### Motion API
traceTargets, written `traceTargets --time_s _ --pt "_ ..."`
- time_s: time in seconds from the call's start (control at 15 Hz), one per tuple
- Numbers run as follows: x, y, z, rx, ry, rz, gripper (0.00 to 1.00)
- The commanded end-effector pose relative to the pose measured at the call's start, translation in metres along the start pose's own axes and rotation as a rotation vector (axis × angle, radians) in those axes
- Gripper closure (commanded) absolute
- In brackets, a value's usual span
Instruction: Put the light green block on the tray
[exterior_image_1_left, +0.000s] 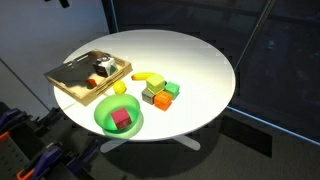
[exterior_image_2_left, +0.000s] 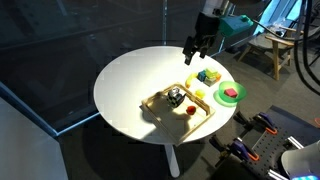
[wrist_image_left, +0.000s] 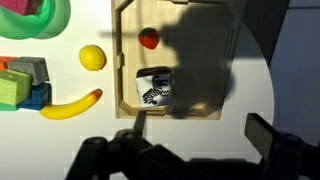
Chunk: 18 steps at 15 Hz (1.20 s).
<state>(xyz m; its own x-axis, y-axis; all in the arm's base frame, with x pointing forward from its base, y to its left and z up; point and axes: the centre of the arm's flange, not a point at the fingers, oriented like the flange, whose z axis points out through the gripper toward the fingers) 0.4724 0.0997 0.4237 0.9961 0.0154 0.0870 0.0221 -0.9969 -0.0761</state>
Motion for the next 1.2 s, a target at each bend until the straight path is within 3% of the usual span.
traceTargets --time_s 0.0,0.4,1.13 --pt "0.026 0.021 -0.008 0.000 0.026 0.147 0.00" --pt "0.043 0.077 -0.011 0.002 0.031 0.382 0.00" --pt "0.062 0.171 0.026 -0.078 0.094 0.479 0.00"
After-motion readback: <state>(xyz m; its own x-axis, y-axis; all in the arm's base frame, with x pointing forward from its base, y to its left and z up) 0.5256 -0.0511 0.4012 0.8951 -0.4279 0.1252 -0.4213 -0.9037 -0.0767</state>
